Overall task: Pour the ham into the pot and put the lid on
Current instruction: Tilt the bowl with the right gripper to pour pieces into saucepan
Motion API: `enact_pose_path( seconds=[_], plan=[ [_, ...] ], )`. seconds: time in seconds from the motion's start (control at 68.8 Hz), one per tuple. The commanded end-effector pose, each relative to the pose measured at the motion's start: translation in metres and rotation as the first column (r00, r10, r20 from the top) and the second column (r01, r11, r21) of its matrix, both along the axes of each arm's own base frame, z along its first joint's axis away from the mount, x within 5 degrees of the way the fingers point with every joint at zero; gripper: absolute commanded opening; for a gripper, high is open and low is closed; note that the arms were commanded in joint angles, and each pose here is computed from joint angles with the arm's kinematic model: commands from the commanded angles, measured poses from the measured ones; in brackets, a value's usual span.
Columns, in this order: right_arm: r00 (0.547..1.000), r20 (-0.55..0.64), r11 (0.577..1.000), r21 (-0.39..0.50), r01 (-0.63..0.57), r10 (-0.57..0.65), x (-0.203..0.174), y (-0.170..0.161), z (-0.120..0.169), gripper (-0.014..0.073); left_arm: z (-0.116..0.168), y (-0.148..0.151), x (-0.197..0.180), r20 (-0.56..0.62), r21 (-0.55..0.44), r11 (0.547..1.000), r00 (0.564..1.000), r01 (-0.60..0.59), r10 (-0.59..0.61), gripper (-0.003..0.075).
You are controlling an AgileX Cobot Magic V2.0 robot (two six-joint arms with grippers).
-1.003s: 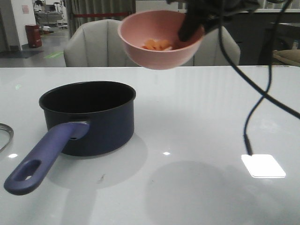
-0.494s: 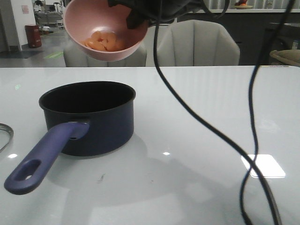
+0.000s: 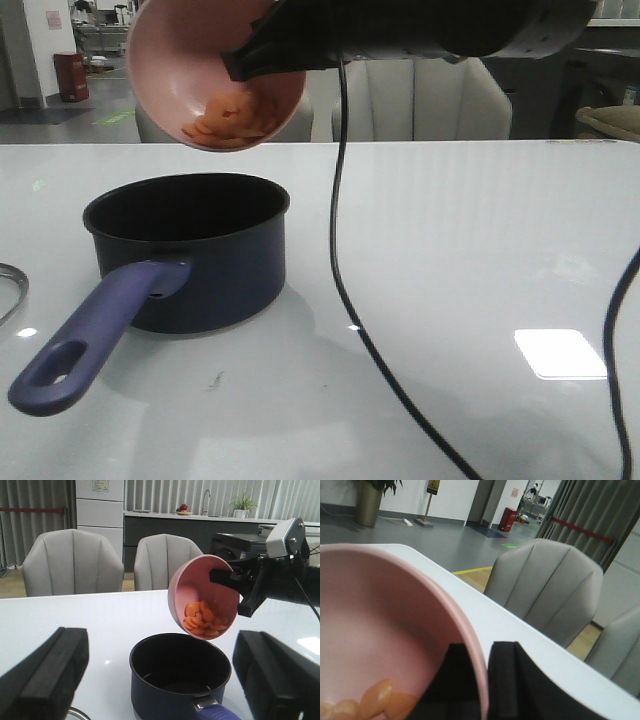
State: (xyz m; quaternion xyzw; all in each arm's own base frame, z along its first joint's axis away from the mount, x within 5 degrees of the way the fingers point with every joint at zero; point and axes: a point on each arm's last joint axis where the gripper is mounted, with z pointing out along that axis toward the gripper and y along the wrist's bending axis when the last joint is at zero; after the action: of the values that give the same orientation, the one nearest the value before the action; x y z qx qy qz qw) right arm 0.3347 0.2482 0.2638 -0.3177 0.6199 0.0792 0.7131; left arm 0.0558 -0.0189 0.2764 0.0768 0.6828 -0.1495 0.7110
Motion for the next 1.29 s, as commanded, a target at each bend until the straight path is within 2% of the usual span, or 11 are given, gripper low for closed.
enact_pose_path(
  seconds=[0.0, 0.233, 0.32, 0.523, 0.858, 0.96, 1.076, 1.149, 1.163, 1.207, 1.28],
  plan=[
    [0.967, 0.252, 0.999, -0.03, 0.041, -0.032, -0.01, 0.005, 0.037, 0.0138, 0.016, 0.001, -0.001, 0.093, -0.044, 0.999, 0.996, 0.004, 0.0, 0.0617],
    [0.909, 0.415, 0.966, -0.229, 0.124, -0.019, -0.011, 0.028, 0.02, 0.0138, 0.016, 0.001, -0.001, 0.093, -0.044, 0.999, 0.996, 0.004, 0.0, 0.0617],
    [0.862, 0.506, 0.942, -0.281, 0.181, -0.015, -0.012, 0.034, 0.015, 0.0138, 0.016, 0.001, -0.001, 0.093, -0.044, 0.999, 0.996, 0.004, 0.0, 0.0617],
    [0.697, 0.715, 0.91, -0.258, 0.324, -0.045, -0.016, 0.038, 0.013, 0.0138, 0.016, 0.001, -0.001, 0.093, -0.044, 0.999, 0.996, 0.004, 0.0, 0.0617],
    [0.588, 0.799, 0.867, -0.375, 0.327, 0.124, -0.023, 0.051, 0.003, 0.0137, 0.016, 0.001, -0.001, 0.093, -0.044, 0.999, 0.996, 0.004, 0.0, 0.0617],
    [0.605, 0.788, 0.874, -0.368, 0.318, 0.112, -0.022, 0.051, 0.004, 0.0137, 0.016, 0.001, -0.001, 0.093, -0.044, 0.999, 0.996, 0.004, 0.0, 0.0617],
    [0.711, 0.703, 0.936, -0.237, 0.261, -0.02, -0.014, 0.045, 0.008, 0.0137, 0.016, 0.001, -0.001, 0.093, -0.044, 0.999, 0.996, 0.004, 0.0, 0.0617],
    [0.793, 0.597, 0.973, -0.084, 0.214, -0.123, -0.007, 0.042, 0.016, 0.0137, 0.016, 0.001, -0.001, 0.093, -0.044, 0.999, 0.996, 0.004, 0.0, 0.0617],
    [0.793, 0.594, 0.973, -0.077, 0.218, -0.131, -0.006, 0.042, 0.018, 0.0137, 0.016, 0.001, -0.001, 0.093, -0.044, 0.999, 0.996, 0.004, 0.0, 0.0617],
    [0.84, 0.514, 0.98, 0.003, 0.198, -0.171, -0.003, 0.04, 0.024, 0.0137, 0.016, 0.001, -0.001, 0.093, -0.044, 0.999, 0.996, 0.004, 0.0, 0.0617],
    [0.92, 0.355, 0.986, 0.071, 0.151, -0.166, 0.002, 0.041, 0.033, 0.0137, 0.016, 0.001, -0.001, 0.093, -0.044, 0.999, 0.996, 0.004, 0.0, 0.0617]
  ],
)
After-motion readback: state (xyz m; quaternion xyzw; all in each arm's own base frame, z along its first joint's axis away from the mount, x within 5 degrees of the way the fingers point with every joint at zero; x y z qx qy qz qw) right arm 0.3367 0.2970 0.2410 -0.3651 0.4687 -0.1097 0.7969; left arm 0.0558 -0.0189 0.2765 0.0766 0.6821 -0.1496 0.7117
